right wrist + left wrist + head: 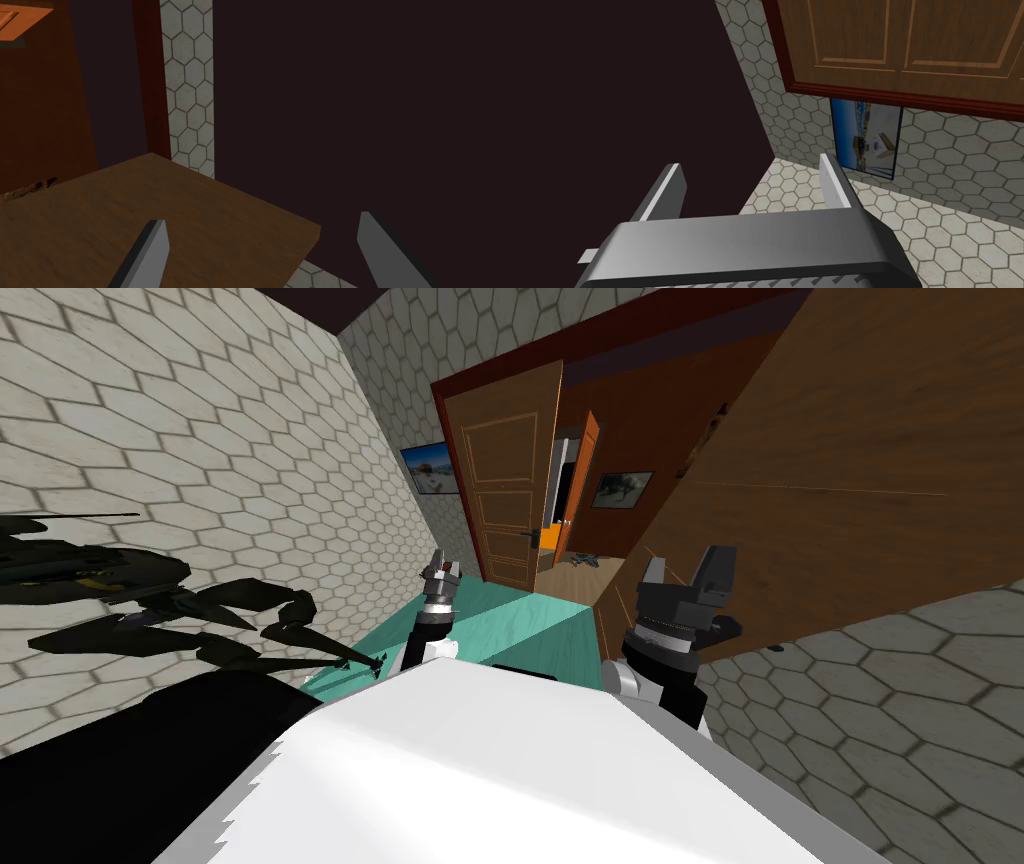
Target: Pull the door open
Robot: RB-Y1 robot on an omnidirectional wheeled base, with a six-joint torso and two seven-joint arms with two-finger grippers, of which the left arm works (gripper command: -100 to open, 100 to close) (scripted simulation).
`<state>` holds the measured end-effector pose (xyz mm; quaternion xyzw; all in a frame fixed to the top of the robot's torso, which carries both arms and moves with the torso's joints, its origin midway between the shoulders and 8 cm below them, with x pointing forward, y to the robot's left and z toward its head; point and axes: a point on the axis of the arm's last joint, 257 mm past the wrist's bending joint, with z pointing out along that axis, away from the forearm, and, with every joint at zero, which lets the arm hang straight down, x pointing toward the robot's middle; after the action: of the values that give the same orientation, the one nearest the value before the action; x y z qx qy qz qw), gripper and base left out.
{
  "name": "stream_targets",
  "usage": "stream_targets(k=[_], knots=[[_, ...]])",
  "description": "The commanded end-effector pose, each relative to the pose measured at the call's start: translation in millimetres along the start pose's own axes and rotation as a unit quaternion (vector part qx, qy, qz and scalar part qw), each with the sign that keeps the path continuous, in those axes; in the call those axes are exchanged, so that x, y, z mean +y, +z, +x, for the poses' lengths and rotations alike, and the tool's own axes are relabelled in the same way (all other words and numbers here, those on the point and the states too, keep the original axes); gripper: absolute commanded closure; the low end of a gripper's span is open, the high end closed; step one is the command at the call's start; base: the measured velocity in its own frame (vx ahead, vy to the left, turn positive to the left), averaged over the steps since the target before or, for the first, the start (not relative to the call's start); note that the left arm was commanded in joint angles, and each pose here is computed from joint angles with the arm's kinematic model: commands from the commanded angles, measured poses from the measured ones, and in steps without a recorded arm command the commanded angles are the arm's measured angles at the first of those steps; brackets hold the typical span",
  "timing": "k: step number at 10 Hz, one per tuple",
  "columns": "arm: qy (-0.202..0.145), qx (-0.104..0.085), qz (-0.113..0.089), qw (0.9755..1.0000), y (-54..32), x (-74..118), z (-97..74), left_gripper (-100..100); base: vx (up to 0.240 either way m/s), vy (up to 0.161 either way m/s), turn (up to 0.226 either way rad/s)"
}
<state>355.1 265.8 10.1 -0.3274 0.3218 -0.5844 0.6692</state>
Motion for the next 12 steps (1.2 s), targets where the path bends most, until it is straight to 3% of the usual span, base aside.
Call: stream_targets(k=[1,8,12], knots=[[-0.002,0.005,-0.010,0.9999,-0.3,13.1,1.3,-100,0.102,-0.027,-0.066],[-0.011,0.020,-0.055,0.9982,-3.1,68.1,3.2,-100,0.173,-0.022,-0.063],[-0.016,0.027,-0.084,0.9960,-6.0,103.6,1.9,-100,0.144,-0.008,-0.070]])
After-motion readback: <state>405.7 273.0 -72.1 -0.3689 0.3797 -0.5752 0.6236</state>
